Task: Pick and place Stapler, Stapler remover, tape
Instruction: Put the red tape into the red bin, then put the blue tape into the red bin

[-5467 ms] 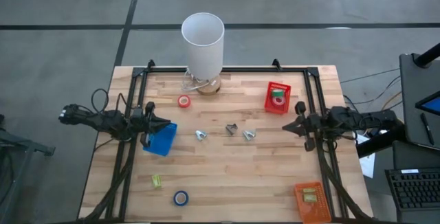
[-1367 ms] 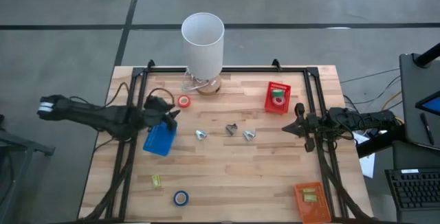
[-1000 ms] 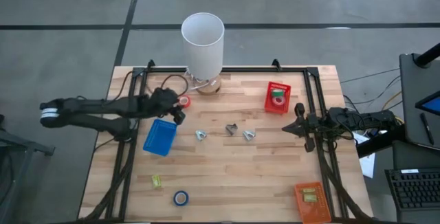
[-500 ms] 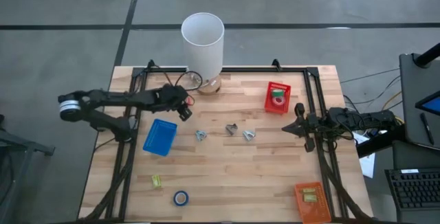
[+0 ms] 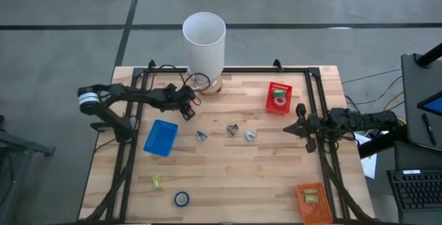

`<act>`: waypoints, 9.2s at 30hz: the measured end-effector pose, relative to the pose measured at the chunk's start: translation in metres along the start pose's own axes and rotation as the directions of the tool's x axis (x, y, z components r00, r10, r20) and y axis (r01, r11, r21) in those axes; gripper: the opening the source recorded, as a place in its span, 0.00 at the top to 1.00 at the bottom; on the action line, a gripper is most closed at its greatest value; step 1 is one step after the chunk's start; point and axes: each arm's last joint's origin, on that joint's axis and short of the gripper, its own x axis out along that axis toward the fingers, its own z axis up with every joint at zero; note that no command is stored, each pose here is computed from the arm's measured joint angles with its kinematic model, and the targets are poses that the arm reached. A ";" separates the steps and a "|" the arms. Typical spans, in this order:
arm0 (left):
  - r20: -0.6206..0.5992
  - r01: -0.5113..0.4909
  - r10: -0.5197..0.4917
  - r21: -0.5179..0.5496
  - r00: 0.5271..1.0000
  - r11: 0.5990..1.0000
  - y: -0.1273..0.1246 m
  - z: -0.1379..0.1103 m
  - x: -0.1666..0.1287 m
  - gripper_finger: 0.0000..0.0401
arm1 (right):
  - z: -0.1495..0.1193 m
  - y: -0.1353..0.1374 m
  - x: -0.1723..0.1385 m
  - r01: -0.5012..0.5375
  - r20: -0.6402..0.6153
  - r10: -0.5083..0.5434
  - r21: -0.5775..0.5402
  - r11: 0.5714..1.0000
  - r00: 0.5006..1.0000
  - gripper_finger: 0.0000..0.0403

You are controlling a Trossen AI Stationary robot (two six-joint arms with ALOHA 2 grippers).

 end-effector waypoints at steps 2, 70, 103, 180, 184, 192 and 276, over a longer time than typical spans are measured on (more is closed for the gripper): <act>-0.013 0.005 -0.005 0.005 1.000 1.000 -0.001 -0.001 0.003 0.57 | 0.000 0.000 0.000 0.000 0.000 0.000 0.000 1.000 1.000 0.98; 0.602 0.709 -0.798 0.544 0.042 0.448 -0.119 0.027 -0.154 0.86 | 0.007 -0.004 0.026 0.079 0.300 -0.153 0.244 0.967 0.941 0.98; 0.671 0.667 -0.741 0.559 -0.016 0.492 -0.117 0.036 -0.151 0.84 | 0.077 0.009 0.196 0.217 0.121 -0.207 -0.075 0.973 0.971 0.49; 0.584 0.766 -0.780 0.389 0.224 0.512 -0.126 0.022 -0.132 0.57 | 0.073 -0.046 0.095 0.891 -0.529 -0.778 -0.085 0.446 0.340 0.90; 0.578 0.768 -0.785 0.392 0.222 0.506 -0.127 0.020 -0.133 0.57 | 0.060 -0.058 0.102 0.908 -0.575 -0.781 -0.146 0.393 0.245 0.90; 0.517 0.811 -0.826 0.371 0.225 0.453 -0.129 0.016 -0.132 0.56 | 0.032 -0.076 0.108 0.903 -0.675 -0.735 -0.273 0.333 0.067 0.90; -0.202 0.762 -0.746 0.325 0.635 0.560 -0.216 -0.165 -0.160 0.81 | 0.075 -0.037 0.099 0.843 -0.565 -0.699 -0.013 0.538 0.438 0.38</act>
